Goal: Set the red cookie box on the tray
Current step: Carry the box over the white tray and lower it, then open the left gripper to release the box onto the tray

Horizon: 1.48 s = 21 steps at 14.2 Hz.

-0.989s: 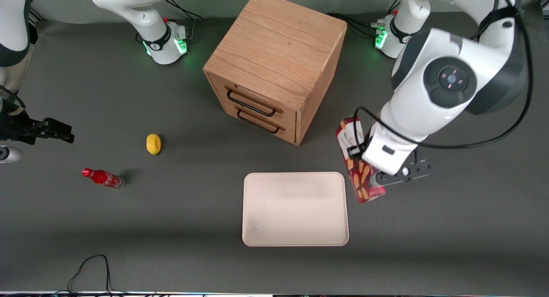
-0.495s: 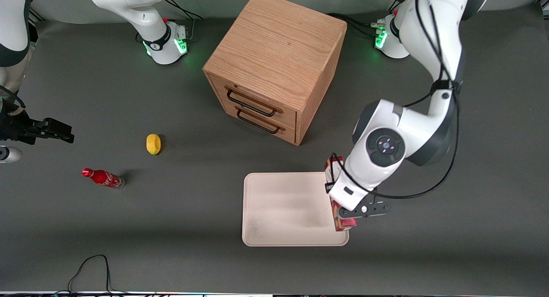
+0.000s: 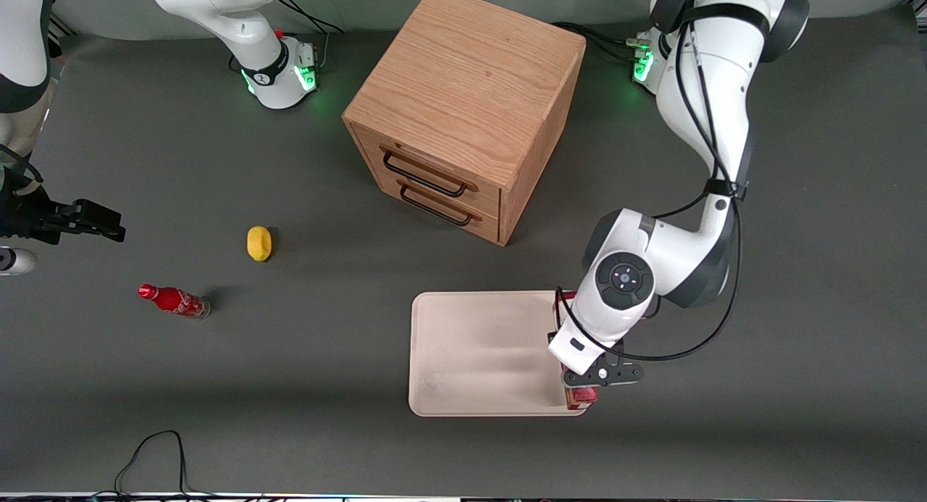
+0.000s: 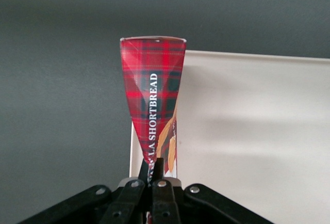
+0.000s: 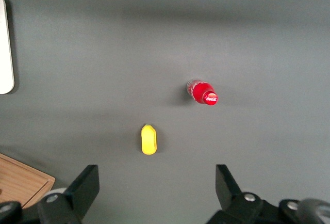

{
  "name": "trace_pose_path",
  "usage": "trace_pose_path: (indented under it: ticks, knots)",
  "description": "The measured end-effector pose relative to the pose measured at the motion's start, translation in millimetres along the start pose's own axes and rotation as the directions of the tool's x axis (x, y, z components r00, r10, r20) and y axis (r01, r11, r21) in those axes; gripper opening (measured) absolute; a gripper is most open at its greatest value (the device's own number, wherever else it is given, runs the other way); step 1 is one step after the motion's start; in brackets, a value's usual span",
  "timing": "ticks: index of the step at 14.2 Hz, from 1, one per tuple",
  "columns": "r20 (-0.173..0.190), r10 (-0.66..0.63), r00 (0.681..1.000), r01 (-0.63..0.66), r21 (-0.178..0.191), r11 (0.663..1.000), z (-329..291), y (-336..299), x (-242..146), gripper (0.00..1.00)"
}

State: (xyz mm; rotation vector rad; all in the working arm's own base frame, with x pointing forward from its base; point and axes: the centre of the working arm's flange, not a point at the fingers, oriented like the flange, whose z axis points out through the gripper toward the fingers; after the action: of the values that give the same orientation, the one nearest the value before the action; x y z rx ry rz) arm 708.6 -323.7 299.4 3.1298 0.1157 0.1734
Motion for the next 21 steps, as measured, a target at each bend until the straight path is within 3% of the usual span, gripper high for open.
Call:
trace_pose_path:
  ticks: [16, 18, 21]
  knots:
    - [0.038, 0.004, 0.999, -0.004, 0.003, 1.000, 32, 4, -10, 0.02]
    - [0.039, 0.003, 0.999, -0.003, 0.001, 1.000, 32, 4, -10, 0.17]
    - [0.037, -0.004, 0.999, 0.004, -0.002, 1.000, 30, 4, -9, 0.51]
